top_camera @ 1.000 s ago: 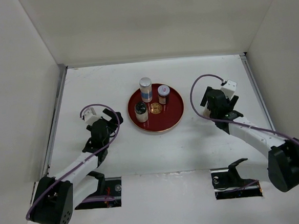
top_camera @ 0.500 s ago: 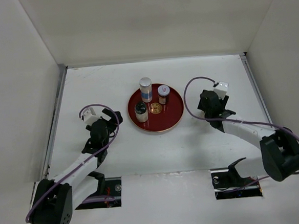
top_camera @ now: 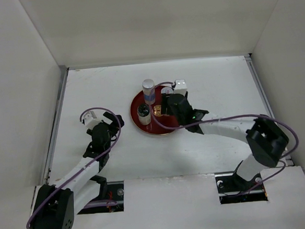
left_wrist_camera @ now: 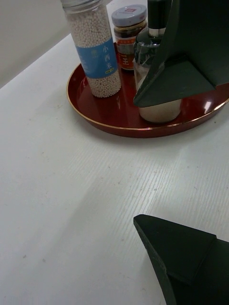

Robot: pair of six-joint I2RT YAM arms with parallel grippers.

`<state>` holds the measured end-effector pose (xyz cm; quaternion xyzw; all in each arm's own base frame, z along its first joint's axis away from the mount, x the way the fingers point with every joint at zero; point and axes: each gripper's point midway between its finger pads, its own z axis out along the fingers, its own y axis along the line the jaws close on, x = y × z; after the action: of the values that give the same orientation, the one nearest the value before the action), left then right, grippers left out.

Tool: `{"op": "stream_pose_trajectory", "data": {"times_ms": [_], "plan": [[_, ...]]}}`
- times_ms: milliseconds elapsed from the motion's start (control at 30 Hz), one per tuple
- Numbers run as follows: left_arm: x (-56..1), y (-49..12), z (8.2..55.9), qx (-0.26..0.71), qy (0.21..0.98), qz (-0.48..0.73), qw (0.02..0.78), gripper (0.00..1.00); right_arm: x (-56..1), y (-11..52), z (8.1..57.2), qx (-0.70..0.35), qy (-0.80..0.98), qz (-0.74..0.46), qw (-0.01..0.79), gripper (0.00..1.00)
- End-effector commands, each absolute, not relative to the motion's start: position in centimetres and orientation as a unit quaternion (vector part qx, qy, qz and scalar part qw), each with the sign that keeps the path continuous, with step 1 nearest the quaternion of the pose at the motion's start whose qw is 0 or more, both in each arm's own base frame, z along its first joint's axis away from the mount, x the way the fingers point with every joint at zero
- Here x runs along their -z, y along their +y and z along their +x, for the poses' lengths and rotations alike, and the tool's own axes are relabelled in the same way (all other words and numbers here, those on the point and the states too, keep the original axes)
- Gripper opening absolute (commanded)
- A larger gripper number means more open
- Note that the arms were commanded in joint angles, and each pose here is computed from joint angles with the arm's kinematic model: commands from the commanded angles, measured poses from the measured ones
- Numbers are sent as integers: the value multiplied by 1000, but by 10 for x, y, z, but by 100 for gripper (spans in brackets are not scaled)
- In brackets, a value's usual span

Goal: Organize the condiment bottles

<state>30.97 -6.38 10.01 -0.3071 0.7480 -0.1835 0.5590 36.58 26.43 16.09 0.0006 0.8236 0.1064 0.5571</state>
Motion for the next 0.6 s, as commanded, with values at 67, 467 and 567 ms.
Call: {"op": "stream_pose_trajectory", "data": {"times_ms": [67, 467, 567], "plan": [[-109, -58, 314, 183, 738, -314, 569, 100, -168, 312, 374, -152, 811, -19, 565, 59], [-107, -57, 316, 180, 740, -319, 564, 100, -159, 305, 360, -143, 821, -21, 553, 100], [-104, -60, 317, 180, 745, -317, 558, 100, -186, 293, 353, -156, 804, -17, 573, 100]]}}
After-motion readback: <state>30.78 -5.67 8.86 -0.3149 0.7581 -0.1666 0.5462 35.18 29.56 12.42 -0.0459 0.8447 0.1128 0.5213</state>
